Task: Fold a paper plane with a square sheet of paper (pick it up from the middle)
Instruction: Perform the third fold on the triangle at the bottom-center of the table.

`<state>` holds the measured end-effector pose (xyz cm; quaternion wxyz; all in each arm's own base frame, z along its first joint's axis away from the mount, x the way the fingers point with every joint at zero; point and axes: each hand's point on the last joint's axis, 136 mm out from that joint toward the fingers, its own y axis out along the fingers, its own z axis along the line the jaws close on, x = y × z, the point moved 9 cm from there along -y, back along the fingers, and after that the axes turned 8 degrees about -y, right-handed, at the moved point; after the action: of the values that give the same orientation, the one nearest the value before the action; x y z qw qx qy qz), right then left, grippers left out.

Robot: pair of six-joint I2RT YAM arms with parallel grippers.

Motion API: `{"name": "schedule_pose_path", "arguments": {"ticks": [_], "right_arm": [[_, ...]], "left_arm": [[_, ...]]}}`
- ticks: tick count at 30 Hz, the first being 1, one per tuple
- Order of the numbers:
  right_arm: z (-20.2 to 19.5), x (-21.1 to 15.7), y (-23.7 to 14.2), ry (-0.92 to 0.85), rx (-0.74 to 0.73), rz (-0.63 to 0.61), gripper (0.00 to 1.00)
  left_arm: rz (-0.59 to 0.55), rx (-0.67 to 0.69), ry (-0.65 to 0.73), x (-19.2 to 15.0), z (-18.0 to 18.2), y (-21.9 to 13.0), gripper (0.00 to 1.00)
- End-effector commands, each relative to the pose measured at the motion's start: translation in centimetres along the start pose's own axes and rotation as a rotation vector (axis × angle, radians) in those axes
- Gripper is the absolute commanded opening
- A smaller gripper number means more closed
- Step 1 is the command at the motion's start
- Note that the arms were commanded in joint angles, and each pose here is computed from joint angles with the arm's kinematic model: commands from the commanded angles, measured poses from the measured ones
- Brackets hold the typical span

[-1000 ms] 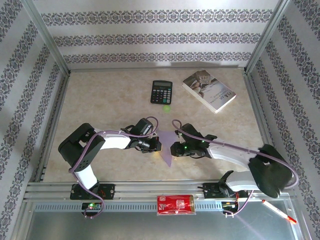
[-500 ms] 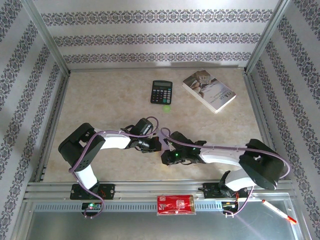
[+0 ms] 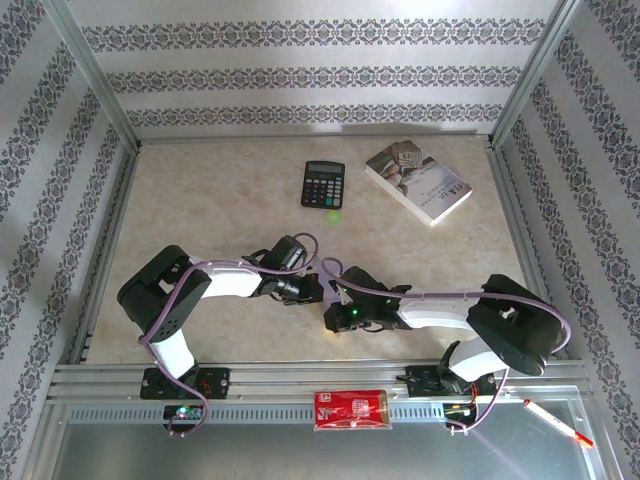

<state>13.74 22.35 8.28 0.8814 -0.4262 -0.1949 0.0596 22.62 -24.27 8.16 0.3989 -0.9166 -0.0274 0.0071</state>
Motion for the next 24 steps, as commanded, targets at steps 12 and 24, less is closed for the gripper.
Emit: {"name": "schedule_pose_path", "arguments": {"ticks": [12,24], "right_arm": [[-3.2,-6.9,-1.2,0.132,-0.128,0.118,0.03],[-3.3,-6.7,-1.3,0.14,-0.13,0.073,0.02]], "left_arm": [[0.051,0.189,-0.056,-1.0,3.7,0.8,0.0],[0.029,0.017,-0.027,-0.3,-0.1,-0.8,0.06]]}}
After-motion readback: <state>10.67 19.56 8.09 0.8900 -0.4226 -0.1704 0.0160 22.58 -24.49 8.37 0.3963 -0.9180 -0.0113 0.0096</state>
